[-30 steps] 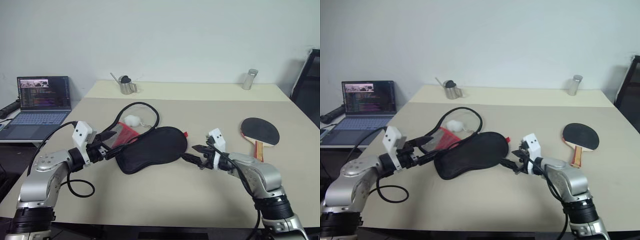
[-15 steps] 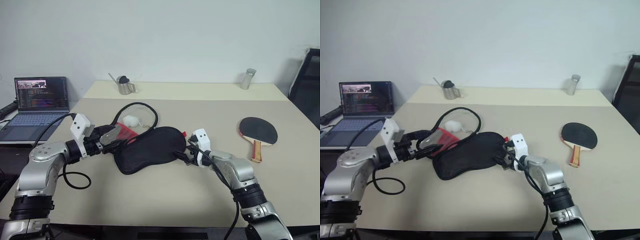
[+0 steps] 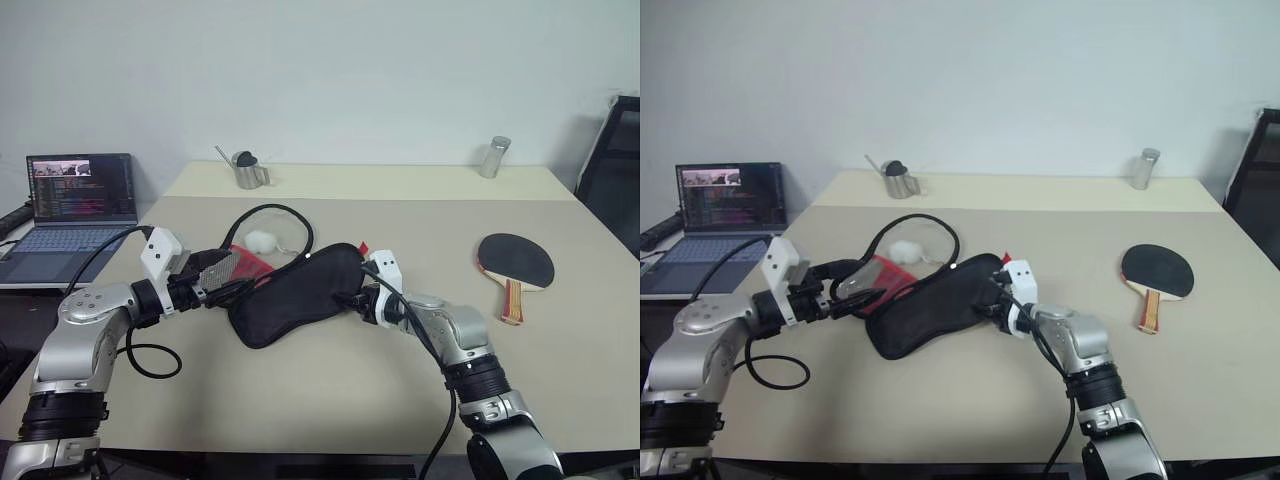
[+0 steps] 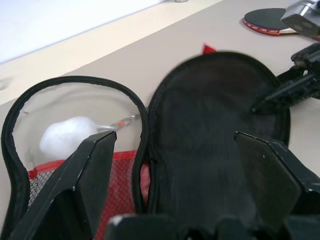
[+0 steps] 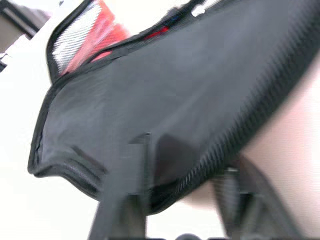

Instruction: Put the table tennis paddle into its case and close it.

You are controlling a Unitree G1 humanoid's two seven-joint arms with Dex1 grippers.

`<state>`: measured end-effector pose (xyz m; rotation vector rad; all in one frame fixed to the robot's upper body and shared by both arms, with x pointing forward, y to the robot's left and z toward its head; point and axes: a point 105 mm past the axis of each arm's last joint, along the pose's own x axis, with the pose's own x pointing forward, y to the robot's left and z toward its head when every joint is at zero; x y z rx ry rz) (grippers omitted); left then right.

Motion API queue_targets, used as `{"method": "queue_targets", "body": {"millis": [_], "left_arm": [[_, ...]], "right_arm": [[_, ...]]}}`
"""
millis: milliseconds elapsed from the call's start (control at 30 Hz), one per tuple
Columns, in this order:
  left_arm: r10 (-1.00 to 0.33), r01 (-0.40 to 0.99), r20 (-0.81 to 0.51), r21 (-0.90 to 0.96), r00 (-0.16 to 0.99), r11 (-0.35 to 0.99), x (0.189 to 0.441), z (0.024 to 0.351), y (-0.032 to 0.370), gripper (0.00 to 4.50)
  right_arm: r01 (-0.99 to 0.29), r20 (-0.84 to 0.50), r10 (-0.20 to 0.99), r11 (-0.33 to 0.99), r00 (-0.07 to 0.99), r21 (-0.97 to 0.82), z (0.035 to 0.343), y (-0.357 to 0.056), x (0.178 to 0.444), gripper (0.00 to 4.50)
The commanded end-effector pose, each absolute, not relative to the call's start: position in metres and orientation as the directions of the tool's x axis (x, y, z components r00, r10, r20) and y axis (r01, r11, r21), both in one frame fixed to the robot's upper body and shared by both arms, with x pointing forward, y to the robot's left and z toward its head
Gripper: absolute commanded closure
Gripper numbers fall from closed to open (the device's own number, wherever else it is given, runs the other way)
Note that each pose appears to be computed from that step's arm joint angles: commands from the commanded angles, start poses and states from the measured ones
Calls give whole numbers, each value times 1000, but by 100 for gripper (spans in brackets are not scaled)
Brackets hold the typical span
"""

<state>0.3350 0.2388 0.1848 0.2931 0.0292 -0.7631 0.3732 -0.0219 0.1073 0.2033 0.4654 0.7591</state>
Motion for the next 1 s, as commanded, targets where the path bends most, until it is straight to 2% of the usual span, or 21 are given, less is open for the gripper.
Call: {"method": "queue_targets", "body": {"millis": [33, 67, 100, 300, 500, 733, 867, 1000], "left_arm": [[-697, 692, -110, 303, 709, 656, 335, 196, 231, 37], [-700, 695, -109, 304, 705, 652, 335, 195, 230, 37], [-704, 697, -108, 306, 702, 648, 335, 195, 229, 37], [-745, 731, -90, 302, 661, 612, 337, 194, 209, 37], [-770, 755, -93, 300, 631, 583, 337, 189, 195, 37], [-785, 770, -100, 305, 611, 560, 338, 185, 187, 37], [-789, 773, -103, 309, 606, 554, 338, 184, 185, 37], [-789, 774, -105, 309, 605, 553, 338, 183, 185, 37]], "right_arm": [[-602, -306, 704, 708, 641, 370, 124, -30, 376, 413], [-592, -317, 702, 710, 638, 380, 124, -35, 377, 441], [-585, -326, 699, 713, 636, 388, 125, -40, 377, 447], [-490, -409, 600, 799, 687, 348, 130, -103, 396, 447], [-455, -447, 501, 864, 741, 213, 149, -150, 421, 447], [-477, -454, 454, 876, 767, 70, 166, -173, 442, 447], [-477, -435, 435, 879, 788, 16, 173, -178, 450, 346], [-441, -431, 391, 897, 813, -19, 173, -184, 455, 204]]}}
